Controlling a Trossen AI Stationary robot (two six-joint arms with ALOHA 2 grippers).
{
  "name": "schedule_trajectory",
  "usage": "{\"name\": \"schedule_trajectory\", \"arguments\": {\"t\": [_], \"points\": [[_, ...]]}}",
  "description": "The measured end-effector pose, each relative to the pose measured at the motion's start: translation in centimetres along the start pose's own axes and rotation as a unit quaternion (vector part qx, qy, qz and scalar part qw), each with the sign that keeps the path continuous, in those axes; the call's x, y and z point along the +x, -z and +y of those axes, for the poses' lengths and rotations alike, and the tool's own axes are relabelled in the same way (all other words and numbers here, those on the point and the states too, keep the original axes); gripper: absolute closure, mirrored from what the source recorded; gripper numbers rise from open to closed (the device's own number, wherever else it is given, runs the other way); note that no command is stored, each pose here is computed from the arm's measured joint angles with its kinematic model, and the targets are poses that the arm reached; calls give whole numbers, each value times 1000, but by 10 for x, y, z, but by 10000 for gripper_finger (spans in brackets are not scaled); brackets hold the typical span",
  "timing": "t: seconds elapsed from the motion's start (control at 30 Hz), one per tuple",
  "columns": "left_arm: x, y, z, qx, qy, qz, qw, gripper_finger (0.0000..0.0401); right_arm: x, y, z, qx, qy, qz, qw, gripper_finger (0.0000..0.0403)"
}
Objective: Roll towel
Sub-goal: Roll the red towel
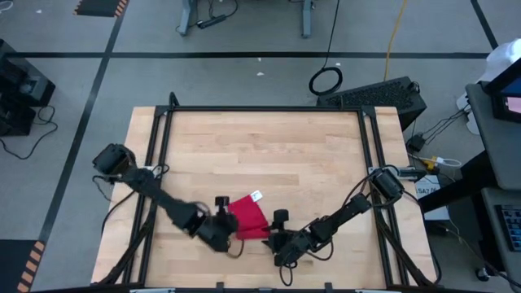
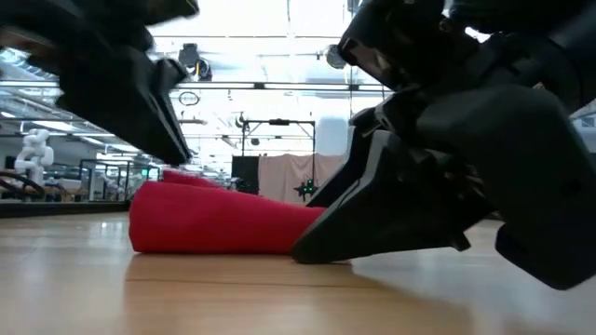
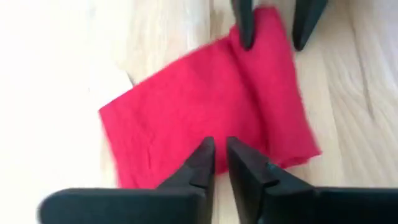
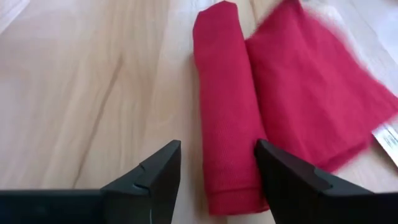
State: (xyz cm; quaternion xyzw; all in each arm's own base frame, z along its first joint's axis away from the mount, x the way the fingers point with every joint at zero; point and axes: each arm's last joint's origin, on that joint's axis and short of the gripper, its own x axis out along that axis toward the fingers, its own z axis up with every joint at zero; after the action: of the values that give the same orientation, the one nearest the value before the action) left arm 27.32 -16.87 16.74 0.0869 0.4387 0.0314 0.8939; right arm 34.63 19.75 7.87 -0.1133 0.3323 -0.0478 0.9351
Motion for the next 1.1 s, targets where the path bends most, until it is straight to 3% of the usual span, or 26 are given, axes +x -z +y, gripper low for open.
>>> {"name": "schedule_trajectory", "arguments": {"t": [0.13, 0.23, 0.4, 0.57, 0.7, 1.1], "points": [[-15, 9, -27, 18, -37, -53, 998, 310, 2, -1, -2, 3, -3, 0, 1000, 207], [-23, 15, -35, 0, -70, -75, 995, 275, 4, -3, -5, 10, -17, -1, 1000, 207], [-22, 17, -48, -8, -50, -95, 994, 235, 8, -5, -9, 33, -27, -3, 999, 207], [-1, 32, -62, 50, -59, -70, 994, 228, 8, -6, -10, 37, -29, -6, 999, 207], [17, 45, -68, 86, -98, -59, 990, 228, 8, -6, -10, 48, -31, -6, 998, 207], [29, 51, -73, 85, -103, -63, 989, 217, 8, -6, -9, 57, -41, -3, 998, 207]]}}
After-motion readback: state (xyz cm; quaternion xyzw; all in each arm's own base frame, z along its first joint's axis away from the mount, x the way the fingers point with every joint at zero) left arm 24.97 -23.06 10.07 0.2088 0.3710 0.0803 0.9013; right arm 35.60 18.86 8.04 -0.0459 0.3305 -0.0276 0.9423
